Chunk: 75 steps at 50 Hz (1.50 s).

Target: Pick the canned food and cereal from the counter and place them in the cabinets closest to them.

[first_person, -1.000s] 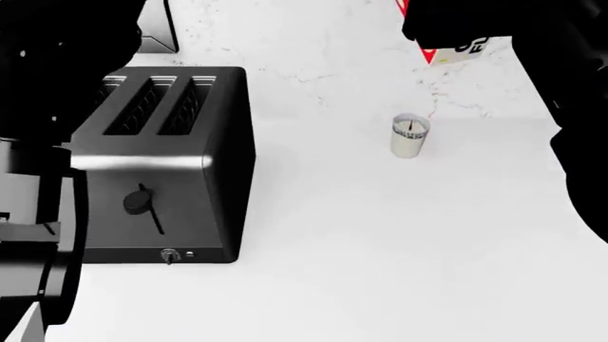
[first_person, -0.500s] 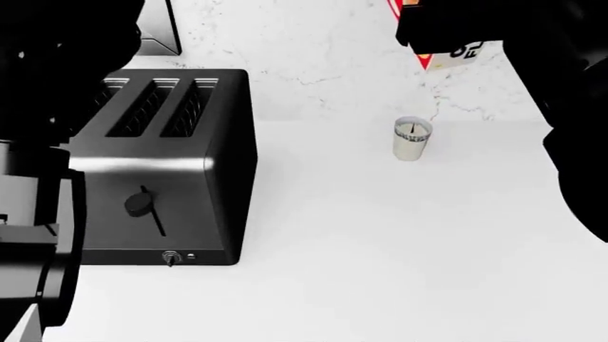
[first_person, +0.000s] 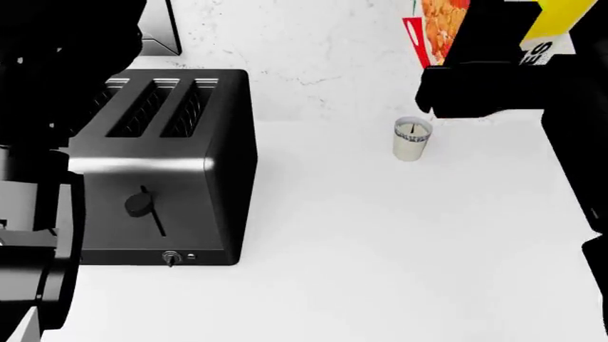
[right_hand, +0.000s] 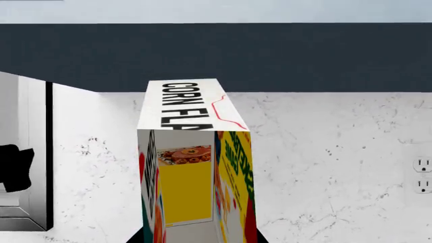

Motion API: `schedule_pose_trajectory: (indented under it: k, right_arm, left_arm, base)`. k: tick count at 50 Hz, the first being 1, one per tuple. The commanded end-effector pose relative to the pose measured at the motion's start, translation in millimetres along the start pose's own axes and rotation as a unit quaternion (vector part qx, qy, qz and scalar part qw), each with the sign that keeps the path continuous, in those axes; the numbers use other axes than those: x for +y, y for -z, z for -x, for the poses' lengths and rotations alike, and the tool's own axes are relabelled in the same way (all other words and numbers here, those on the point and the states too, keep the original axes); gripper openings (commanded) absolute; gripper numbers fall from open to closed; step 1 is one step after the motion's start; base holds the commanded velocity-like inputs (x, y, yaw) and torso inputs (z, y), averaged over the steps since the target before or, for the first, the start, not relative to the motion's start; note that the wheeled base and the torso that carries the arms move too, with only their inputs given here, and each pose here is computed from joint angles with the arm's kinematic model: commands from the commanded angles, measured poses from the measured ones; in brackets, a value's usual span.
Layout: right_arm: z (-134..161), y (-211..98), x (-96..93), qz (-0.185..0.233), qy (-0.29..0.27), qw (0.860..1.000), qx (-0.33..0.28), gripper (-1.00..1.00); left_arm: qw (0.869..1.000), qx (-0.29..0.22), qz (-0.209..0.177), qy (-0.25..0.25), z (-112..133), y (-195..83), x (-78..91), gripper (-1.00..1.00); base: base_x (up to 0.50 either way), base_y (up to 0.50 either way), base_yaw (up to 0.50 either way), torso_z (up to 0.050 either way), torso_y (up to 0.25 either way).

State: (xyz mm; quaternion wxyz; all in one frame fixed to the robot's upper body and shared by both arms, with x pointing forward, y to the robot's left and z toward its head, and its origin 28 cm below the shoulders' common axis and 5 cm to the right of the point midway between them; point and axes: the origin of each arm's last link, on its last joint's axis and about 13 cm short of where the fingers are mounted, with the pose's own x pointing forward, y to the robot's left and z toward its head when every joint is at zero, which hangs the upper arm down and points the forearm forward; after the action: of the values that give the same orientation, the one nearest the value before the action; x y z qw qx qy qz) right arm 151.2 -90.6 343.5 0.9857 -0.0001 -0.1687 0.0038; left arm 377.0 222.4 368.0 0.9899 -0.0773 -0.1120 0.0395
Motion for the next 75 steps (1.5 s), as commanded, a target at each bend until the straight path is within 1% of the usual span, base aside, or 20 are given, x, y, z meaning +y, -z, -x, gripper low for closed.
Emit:
schedule_pose_trajectory:
  k: [1,4,11,20,28,36,44,55,62,70,75]
  right_arm:
    - [30,-6,3.0,-0.009,0.011,0.998,-0.054,-1.00]
    - [36,-8,3.7,-0.012,0.013,0.997,-0.070,-1.00]
    - [36,-11,0.0,-0.020,0.028,0.995,-0.090,-1.00]
    - [45,-33,-1.8,-0.018,0.027,0.991,-0.128,-1.00]
    - [55,-46,-4.5,-0.017,0.020,0.988,-0.152,-1.00]
    - [69,-58,-8.8,-0.003,0.005,0.982,-0.187,-1.00]
    - [75,-62,-9.6,0.008,-0.003,0.976,-0.217,-1.00]
    - [57,-90,1.7,0.017,-0.007,0.967,-0.255,-1.00]
    - [43,-108,10.1,0.017,0.002,0.965,-0.260,-1.00]
    - [30,-123,16.2,-0.002,0.021,0.964,-0.265,-1.00]
    - [22,-126,15.1,-0.022,0.043,0.964,-0.262,-1.00]
  left_arm:
    - [1.000,0.000,-0.003,0.001,1,1,-0.6,1.00]
    - [1.000,0.001,-0.003,0.001,0,2,-0.4,1.00]
    - [1.000,0.001,-0.003,0.000,0,2,0.6,1.00]
    - [1.000,-0.001,-0.003,-0.002,1,-1,1.2,1.00]
    - [1.000,-0.002,-0.004,-0.002,1,-2,1.2,1.00]
    - [1.000,-0.001,-0.004,0.000,2,-1,-0.3,1.00]
    - [1.000,-0.002,-0.005,-0.001,2,-1,-0.8,1.00]
    - [1.000,0.000,-0.006,0.002,2,0,-2.6,1.00]
    - [1.000,-0.001,-0.006,0.003,2,-1,-3.1,1.00]
    - [1.000,-0.001,-0.007,0.003,1,0,-3.1,1.00]
    - [1.000,-0.001,-0.007,0.003,1,-1,-2.8,1.00]
  base:
    - [0.00,0.00,0.00,0.000,0.000]
    - [0.00,0.00,0.00,0.000,0.000]
    - [0.00,0.00,0.00,0.000,0.001]
    - [0.00,0.00,0.00,0.000,0.000]
    - [0.00,0.00,0.00,0.000,0.000]
    - [0.00,0.00,0.00,0.000,0.000]
    - [0.00,0.00,0.00,0.000,0.000]
    - [0.00,0.00,0.00,0.001,0.001]
    - [0.00,0.00,0.00,0.000,0.000]
    - [0.00,0.00,0.00,0.000,0.000]
    - [0.00,0.00,0.00,0.000,0.000]
